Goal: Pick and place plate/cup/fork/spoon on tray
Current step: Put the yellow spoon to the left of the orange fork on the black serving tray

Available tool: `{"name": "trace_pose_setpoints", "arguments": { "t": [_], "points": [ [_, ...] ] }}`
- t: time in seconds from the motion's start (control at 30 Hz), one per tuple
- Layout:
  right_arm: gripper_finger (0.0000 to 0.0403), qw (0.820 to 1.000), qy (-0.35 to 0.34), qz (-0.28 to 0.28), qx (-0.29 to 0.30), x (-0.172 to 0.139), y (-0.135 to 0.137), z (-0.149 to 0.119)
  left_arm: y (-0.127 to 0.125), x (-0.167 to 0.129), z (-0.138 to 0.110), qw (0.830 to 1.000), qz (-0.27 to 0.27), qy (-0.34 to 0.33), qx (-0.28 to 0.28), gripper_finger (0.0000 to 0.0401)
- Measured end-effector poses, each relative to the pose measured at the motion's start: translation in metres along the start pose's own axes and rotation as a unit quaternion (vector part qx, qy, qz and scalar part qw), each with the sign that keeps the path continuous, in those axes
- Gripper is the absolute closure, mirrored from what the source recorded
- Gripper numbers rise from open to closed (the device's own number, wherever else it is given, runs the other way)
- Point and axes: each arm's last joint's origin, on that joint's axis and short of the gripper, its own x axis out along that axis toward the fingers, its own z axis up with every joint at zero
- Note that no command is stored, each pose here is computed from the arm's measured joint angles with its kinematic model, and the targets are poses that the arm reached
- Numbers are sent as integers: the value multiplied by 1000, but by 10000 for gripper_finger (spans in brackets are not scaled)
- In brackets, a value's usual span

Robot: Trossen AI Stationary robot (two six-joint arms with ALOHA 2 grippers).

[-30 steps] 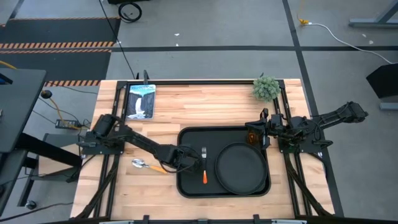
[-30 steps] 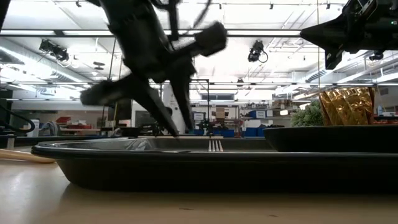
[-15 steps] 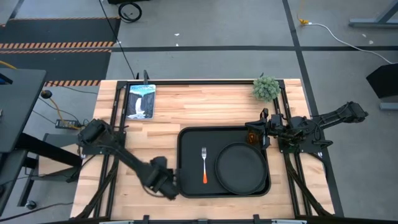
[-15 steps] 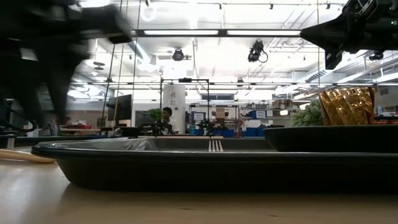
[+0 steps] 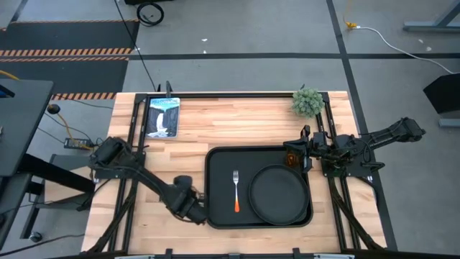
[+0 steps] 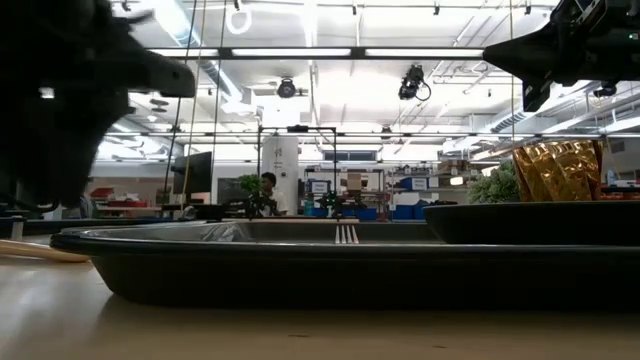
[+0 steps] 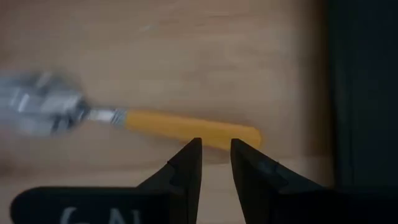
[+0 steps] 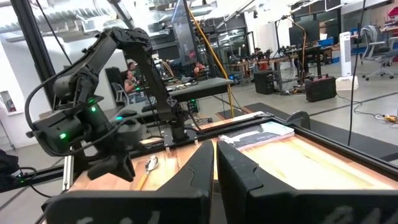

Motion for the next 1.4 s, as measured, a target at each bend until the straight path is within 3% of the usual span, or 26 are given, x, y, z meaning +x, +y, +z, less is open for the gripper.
{"name": "trace_pose_setpoints", "arguments": {
  "t": [0.1,0.3,0.37,0.53,0.7,0.83,1.1,1.2,1.4],
  "points": [
    [376,1000,0,0,0,0,0,0,-5,2,6,994,-7,4,105,307],
    [376,1000,0,0,0,0,0,0,-6,10,20,986,25,31,164,307],
    [376,1000,0,0,0,0,0,0,-6,13,23,976,27,45,211,307],
    [376,1000,0,0,0,0,0,0,-6,12,21,923,16,51,381,307],
    [376,1000,0,0,0,0,0,0,-4,10,13,859,3,41,510,306],
    [376,1000,0,0,0,0,0,0,-3,10,11,837,2,36,546,284],
    [376,1000,0,0,0,0,0,0,-4,14,9,825,-18,47,562,202],
    [376,1000,0,0,0,0,0,0,-2,25,5,818,-44,75,568,197],
    [376,1000,0,0,0,0,0,0,4,31,7,796,-33,81,599,218]
  ]
}}
